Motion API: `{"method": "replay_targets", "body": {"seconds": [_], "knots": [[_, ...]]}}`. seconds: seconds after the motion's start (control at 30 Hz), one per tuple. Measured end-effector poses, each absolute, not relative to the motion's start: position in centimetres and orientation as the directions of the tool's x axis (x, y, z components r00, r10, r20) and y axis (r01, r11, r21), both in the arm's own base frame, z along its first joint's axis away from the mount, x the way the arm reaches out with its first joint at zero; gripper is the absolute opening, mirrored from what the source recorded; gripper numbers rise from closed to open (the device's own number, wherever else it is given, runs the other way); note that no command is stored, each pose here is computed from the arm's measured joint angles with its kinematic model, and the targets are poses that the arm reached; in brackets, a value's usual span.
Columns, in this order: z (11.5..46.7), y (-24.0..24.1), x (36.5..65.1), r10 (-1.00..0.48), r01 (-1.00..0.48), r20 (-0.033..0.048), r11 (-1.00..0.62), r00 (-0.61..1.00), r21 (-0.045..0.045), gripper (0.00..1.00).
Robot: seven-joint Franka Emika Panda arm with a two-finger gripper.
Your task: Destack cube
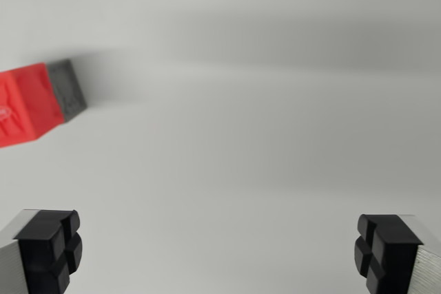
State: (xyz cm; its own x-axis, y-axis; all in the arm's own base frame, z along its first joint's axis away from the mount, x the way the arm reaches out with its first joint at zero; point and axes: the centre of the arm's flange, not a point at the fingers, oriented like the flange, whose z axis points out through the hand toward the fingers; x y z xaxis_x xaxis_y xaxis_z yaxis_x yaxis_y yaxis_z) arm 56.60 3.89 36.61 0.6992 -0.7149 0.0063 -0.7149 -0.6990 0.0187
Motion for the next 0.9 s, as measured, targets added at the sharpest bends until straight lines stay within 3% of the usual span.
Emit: {"method": "replay_targets", "body": {"seconds": [0.9], "knots": [[30.8,12.5,55.9,-0.633,-0.633,-0.0026,-0.774,0.774,0.0081,1.00]]}}
